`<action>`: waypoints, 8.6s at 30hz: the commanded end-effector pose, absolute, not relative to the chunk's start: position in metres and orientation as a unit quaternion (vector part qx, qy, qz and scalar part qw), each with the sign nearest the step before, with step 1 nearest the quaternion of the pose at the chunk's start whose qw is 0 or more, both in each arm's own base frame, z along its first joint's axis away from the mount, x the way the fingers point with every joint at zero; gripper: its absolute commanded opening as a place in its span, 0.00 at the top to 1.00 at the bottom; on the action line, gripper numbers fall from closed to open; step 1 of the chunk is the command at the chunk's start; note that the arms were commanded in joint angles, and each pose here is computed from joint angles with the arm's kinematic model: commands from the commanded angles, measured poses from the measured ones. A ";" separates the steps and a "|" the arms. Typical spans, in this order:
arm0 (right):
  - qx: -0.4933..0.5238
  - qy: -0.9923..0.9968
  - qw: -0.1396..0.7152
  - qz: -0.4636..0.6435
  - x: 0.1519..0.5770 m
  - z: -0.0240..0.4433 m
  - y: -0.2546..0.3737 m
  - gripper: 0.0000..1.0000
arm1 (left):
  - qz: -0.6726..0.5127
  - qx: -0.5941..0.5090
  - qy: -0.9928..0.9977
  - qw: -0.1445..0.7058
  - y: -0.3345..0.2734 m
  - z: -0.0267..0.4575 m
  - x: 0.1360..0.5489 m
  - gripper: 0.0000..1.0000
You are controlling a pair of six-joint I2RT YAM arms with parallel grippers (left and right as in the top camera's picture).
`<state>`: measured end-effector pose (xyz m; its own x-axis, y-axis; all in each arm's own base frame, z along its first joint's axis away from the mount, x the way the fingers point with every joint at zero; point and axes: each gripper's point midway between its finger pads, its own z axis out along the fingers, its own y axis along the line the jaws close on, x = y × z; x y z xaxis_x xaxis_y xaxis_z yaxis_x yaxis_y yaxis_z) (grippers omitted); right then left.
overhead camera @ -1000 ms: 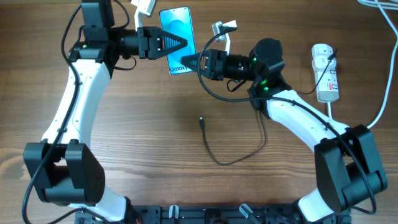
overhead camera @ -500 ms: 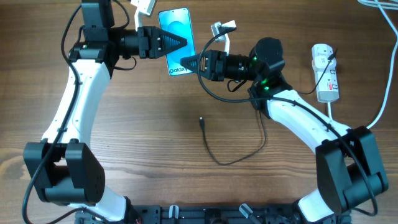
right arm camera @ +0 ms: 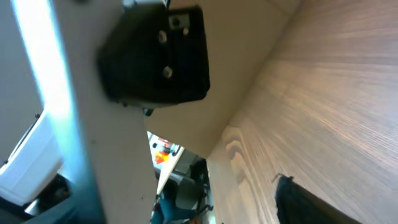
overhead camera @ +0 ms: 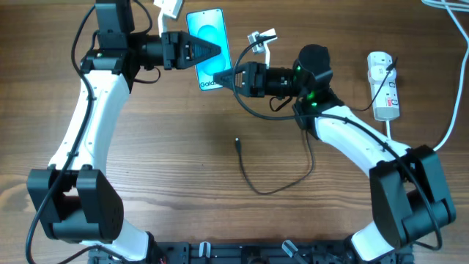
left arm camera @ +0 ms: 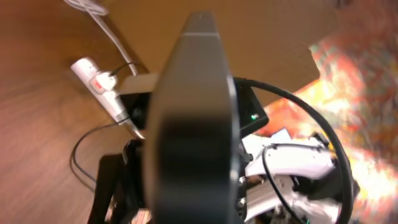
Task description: Plug charger to phone and switch on socket
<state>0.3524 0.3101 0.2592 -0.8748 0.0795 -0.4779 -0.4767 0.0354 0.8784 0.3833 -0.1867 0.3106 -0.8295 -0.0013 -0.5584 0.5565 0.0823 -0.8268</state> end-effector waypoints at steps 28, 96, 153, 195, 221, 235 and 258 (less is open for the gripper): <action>0.069 0.940 0.198 0.270 0.391 0.056 0.171 0.00 | 0.002 -0.036 0.999 0.019 -0.157 0.032 0.351 0.96; -0.116 0.976 0.081 0.167 0.318 0.098 0.223 0.36 | -0.464 -0.084 0.871 0.138 -0.074 0.164 0.401 0.96; -0.093 0.996 -0.003 0.014 0.280 -0.020 0.248 0.78 | -0.506 -0.099 0.837 0.181 -0.046 0.119 0.390 0.96; -0.276 0.846 0.034 0.454 0.250 0.127 0.389 0.96 | -0.580 -0.063 0.787 0.200 -0.057 0.153 0.394 0.96; -0.295 0.851 0.140 0.411 0.271 0.121 0.418 0.96 | -0.584 -0.044 0.788 0.190 -0.074 0.153 0.392 0.96; -0.314 0.853 0.128 0.397 0.264 0.119 0.407 0.96 | -0.583 -0.044 0.788 0.190 -0.074 0.153 0.392 0.96; -0.347 0.817 0.117 0.445 0.263 0.133 0.400 0.96 | -0.596 -0.040 0.780 0.187 -0.076 0.157 0.390 0.96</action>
<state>0.2723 0.3970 0.1275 -0.7510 -0.4443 -0.4884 -0.6551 0.4086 0.6356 0.3930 -0.0720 0.1452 -0.9230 -0.2994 -0.2419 0.1305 0.3479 -0.9284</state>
